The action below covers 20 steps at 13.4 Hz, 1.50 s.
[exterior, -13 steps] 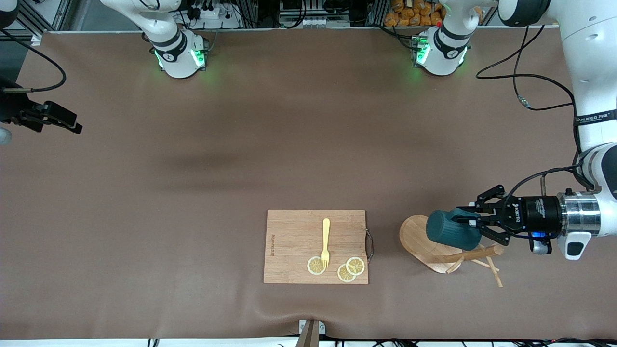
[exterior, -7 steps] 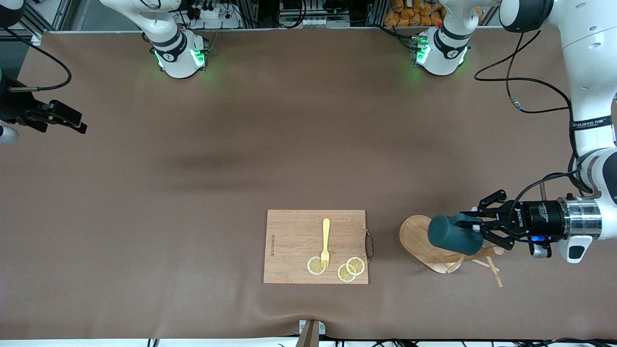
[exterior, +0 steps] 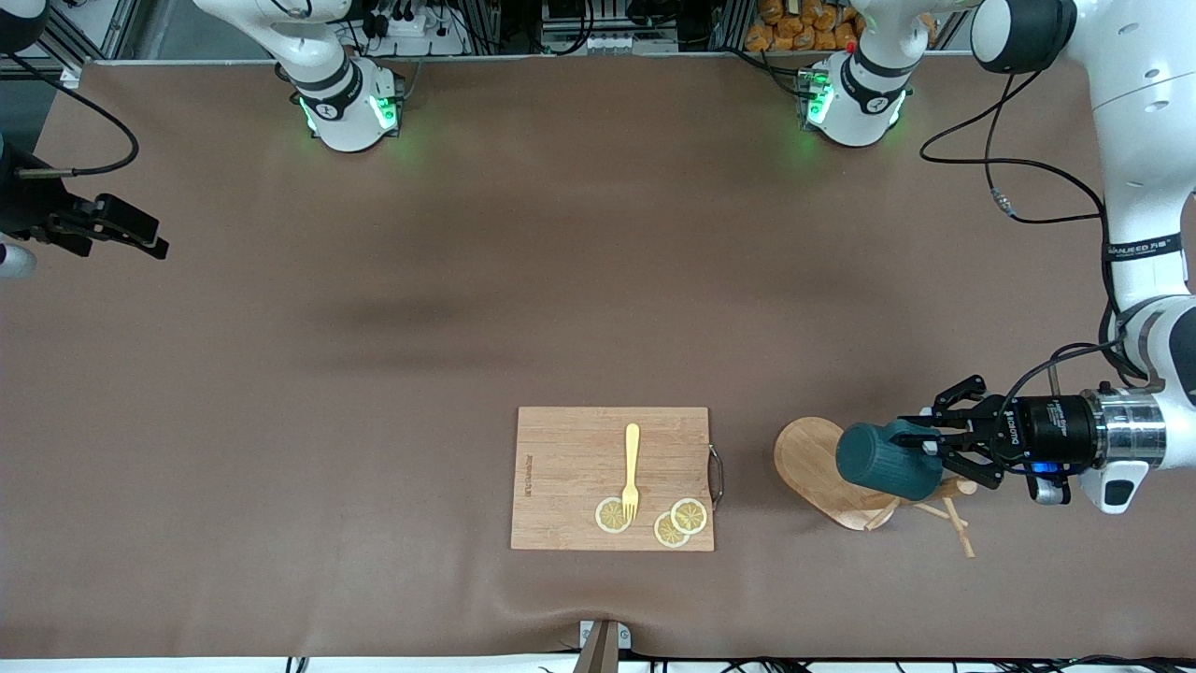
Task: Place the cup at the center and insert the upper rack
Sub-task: 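Lower the mug onto a mug-tree peg with the left gripper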
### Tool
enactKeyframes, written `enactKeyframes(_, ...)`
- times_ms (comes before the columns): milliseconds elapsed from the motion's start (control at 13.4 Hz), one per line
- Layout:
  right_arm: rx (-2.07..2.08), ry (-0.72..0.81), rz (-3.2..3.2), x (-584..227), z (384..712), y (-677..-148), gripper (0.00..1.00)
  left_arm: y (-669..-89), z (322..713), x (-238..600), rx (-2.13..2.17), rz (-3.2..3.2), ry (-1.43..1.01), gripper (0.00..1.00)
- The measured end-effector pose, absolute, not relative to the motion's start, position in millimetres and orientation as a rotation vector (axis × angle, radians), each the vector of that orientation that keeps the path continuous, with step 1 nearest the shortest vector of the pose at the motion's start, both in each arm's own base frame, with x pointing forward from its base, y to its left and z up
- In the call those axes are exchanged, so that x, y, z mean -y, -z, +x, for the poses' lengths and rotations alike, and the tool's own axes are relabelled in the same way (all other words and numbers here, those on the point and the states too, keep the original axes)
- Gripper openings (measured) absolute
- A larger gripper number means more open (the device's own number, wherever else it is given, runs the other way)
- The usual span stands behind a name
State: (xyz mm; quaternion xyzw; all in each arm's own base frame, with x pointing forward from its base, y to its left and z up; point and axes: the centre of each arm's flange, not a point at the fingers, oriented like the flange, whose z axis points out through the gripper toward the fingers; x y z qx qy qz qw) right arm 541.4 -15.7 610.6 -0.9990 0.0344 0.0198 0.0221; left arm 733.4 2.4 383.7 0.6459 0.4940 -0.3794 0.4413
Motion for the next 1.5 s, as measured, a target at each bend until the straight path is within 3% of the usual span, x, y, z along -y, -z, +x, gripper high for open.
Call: enactKeyframes(1496,-0.091,-0.062,-3.096,10,541,-611,1.0,-349,735,-23,-1.128,1.595,0.891,0.2)
